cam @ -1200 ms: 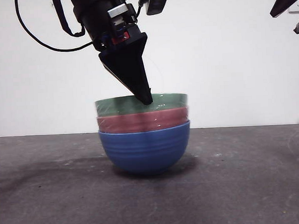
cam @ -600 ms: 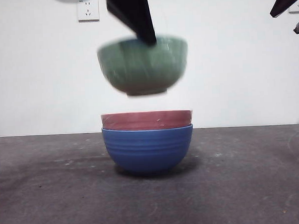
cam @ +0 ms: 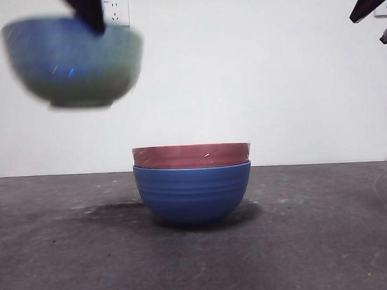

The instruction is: Pick up the green bowl on the top,put the green bowl on the left,pick up the red bowl in the middle,put the red bowl on the right

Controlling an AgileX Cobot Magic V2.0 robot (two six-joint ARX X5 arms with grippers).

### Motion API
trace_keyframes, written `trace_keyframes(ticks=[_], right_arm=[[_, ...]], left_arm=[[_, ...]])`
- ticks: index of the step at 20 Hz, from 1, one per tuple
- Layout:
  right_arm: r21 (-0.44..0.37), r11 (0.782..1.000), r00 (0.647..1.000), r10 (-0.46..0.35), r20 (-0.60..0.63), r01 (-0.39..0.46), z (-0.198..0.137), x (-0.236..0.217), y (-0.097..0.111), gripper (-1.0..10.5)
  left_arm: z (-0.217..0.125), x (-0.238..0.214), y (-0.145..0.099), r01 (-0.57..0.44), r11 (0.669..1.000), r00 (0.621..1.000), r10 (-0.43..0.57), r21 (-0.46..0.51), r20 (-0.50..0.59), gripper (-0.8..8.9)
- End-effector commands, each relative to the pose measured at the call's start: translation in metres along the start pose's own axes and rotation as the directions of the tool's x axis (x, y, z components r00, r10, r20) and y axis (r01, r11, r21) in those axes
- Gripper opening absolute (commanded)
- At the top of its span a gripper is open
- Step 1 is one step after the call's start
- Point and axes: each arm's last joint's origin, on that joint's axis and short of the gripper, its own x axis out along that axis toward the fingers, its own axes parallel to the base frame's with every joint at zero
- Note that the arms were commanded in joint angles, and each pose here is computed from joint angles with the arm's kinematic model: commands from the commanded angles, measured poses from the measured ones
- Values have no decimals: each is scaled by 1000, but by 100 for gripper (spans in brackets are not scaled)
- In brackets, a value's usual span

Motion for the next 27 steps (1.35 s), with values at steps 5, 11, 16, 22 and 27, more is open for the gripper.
trace_keyframes(ticks=[5, 11, 16, 22, 27], right_arm=[[-7, 1000, 1000, 0, 2, 0, 1, 0, 0, 280], [1, 1000, 1000, 0, 2, 0, 1, 0, 0, 280], [0, 1000, 1000, 4, 2, -4, 1, 0, 0, 281], [-22, 999, 1000, 28, 3, -28, 5, 2, 5, 285], [-133, 979, 987, 150, -56, -156, 37, 20, 32, 284]], left_arm=[[-36, 86, -16, -16, 997, 1000, 14, -78, -15, -9], [-58, 111, -15, 17, 994, 999, -21, -111, -36, -9], [-60, 111, -16, 20, 994, 998, -25, -109, -52, 245], [-53, 86, -11, 11, 980, 1000, -6, -199, 21, 322], [-60, 17, 4, -12, 952, 981, 71, -306, 182, 324]])
